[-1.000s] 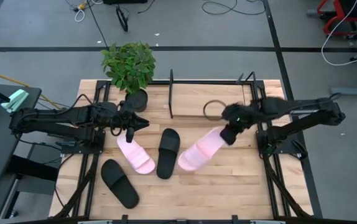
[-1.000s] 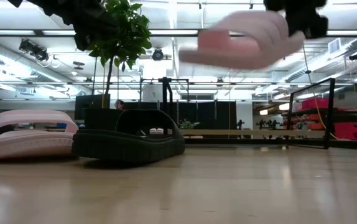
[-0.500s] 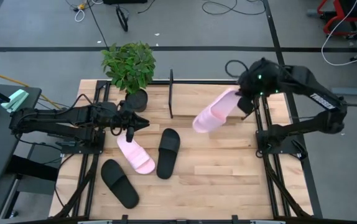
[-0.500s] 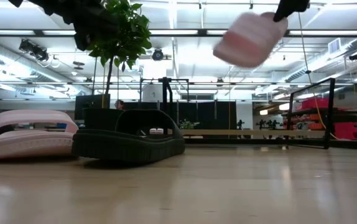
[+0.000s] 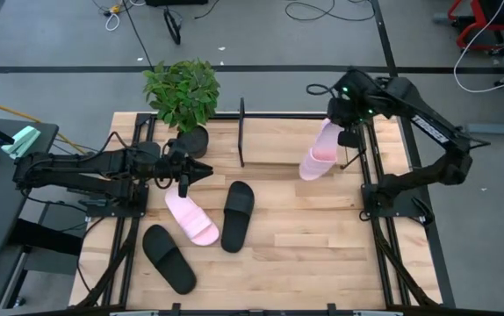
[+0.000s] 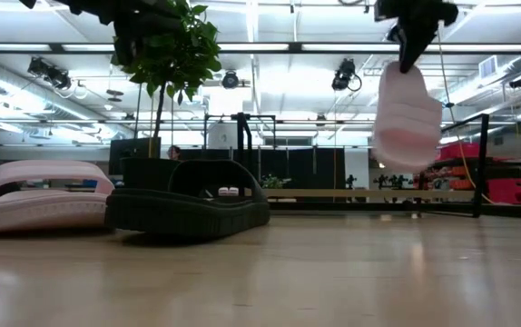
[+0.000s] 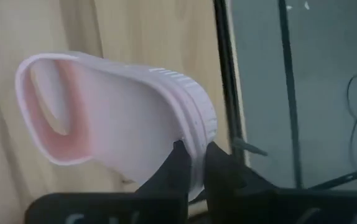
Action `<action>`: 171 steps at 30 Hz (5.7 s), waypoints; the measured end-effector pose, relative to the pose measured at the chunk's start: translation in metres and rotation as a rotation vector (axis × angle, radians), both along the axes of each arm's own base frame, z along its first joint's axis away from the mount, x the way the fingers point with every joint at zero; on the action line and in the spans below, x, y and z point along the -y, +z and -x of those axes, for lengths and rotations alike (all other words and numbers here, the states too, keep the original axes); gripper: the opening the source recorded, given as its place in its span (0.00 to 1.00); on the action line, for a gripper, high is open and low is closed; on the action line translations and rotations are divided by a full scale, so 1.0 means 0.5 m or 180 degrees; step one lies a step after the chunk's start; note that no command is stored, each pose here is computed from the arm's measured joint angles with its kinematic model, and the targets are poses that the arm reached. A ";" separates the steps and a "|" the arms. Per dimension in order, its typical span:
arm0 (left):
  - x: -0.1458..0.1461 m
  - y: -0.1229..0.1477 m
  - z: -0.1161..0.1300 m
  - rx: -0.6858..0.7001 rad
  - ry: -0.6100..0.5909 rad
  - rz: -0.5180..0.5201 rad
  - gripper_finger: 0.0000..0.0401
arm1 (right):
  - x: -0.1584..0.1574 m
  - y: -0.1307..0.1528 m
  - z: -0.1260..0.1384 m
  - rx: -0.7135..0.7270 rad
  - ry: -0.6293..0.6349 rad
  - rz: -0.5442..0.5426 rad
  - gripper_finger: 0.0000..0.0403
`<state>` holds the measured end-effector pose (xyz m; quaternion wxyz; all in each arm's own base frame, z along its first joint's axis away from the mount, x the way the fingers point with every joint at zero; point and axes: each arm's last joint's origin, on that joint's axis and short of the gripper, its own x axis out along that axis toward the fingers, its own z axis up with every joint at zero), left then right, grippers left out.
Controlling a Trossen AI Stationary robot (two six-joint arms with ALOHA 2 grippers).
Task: Pick and place slides into the shelf
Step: Put the right pink slide on the shelf, then put the pink slide on the shelf
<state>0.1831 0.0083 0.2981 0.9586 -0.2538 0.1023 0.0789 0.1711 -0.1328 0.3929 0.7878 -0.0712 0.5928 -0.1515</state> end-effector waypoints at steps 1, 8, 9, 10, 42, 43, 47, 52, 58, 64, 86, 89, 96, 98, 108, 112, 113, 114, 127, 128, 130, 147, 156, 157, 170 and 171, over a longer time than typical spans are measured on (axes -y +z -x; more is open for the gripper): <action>0.000 0.000 0.000 0.0005 0.0011 0.0044 0.22 | 0.008 -0.005 -0.003 -0.0089 0.0090 0.0019 0.06; 0.001 -0.008 -0.011 -0.0038 0.0059 0.0294 0.23 | 0.053 -0.028 -0.001 -0.0555 0.0319 0.0124 0.06; 0.003 -0.011 -0.015 -0.0061 0.0045 0.0300 0.23 | 0.060 -0.029 0.002 -0.0577 0.0318 0.0121 0.06; 0.006 -0.014 -0.020 -0.0087 0.0024 0.0300 0.23 | 0.066 -0.031 0.005 -0.0592 0.0316 0.0119 0.06; 0.039 -0.004 -0.152 0.0249 -0.0198 -0.0594 0.16 | 0.187 -0.123 -0.015 -0.0720 0.0184 -0.0466 0.06; 0.039 0.004 -0.153 0.0190 -0.0190 -0.0680 0.15 | 0.189 -0.125 -0.015 -0.0727 0.0159 -0.0467 0.06; 0.036 0.039 -0.154 -0.0085 -0.0120 -0.1012 0.14 | 0.195 -0.122 -0.011 -0.0824 -0.0012 -0.0298 0.06; 0.034 0.062 -0.153 -0.0153 -0.0100 -0.1284 0.15 | 0.200 -0.122 -0.005 -0.0936 -0.0112 -0.0199 0.06; 0.034 0.069 -0.153 -0.0134 -0.0100 -0.1352 0.14 | 0.199 -0.121 -0.005 -0.0955 -0.0109 -0.0186 0.06; 0.034 0.069 -0.154 -0.0144 -0.0121 -0.1448 0.14 | 0.200 -0.121 -0.005 -0.0968 -0.0126 -0.0172 0.06; 0.032 0.069 -0.153 -0.0202 -0.0061 -0.1699 0.13 | 0.265 -0.201 -0.037 -0.1302 -0.0721 -0.0168 0.06; 0.032 0.069 -0.153 -0.0203 -0.0062 -0.1706 0.13 | 0.277 -0.218 -0.045 -0.1312 -0.0750 -0.0184 0.06; 0.030 0.069 -0.153 -0.0218 -0.0064 -0.1760 0.12 | 0.298 -0.256 -0.061 -0.1355 -0.0750 -0.0247 0.06; 0.029 0.069 -0.153 -0.0221 -0.0065 -0.1776 0.13 | 0.301 -0.265 -0.064 -0.1375 -0.0741 -0.0287 0.06; 0.026 0.068 -0.153 -0.0233 -0.0051 -0.1797 0.11 | 0.320 -0.295 -0.062 -0.1419 -0.0767 -0.0438 0.06; 0.026 0.069 -0.153 -0.0232 -0.0051 -0.1799 0.11 | 0.330 -0.298 -0.056 -0.1364 -0.0801 -0.0427 0.06; 0.026 0.069 -0.153 -0.0232 -0.0051 -0.1796 0.11 | 0.333 -0.298 -0.054 -0.1344 -0.0813 -0.0421 0.06; 0.026 0.068 -0.153 -0.0232 -0.0050 -0.1792 0.10 | 0.335 -0.298 -0.052 -0.1334 -0.0828 -0.0415 0.06; 0.026 0.068 -0.153 -0.0229 -0.0047 -0.1774 0.09 | 0.342 -0.298 -0.041 -0.1225 -0.0867 -0.0517 0.09; 0.026 0.068 -0.153 -0.0229 -0.0047 -0.1774 0.09 | 0.342 -0.298 -0.041 -0.1227 -0.0869 -0.0523 0.09; 0.026 0.068 -0.153 -0.0229 -0.0048 -0.1774 0.09 | 0.342 -0.298 -0.042 -0.1225 -0.0867 -0.0521 0.11; 0.026 0.068 -0.153 -0.0229 -0.0049 -0.1773 0.08 | 0.337 -0.299 -0.041 -0.1210 -0.0867 -0.0626 0.30; 0.026 0.066 -0.153 -0.0271 -0.0061 -0.1775 0.09 | 0.337 -0.299 -0.041 -0.1211 -0.0865 -0.0630 0.41; 0.026 0.065 -0.152 -0.0282 -0.0064 -0.1775 0.09 | 0.337 -0.299 -0.041 -0.1213 -0.0867 -0.0630 0.42; 0.026 0.059 -0.151 -0.0392 -0.0098 -0.1803 0.09 | 0.287 -0.295 -0.033 -0.1233 -0.0990 -0.1560 0.35; 0.026 0.058 -0.151 -0.0403 -0.0102 -0.1804 0.09 | 0.285 -0.294 -0.035 -0.1230 -0.1015 -0.1563 0.35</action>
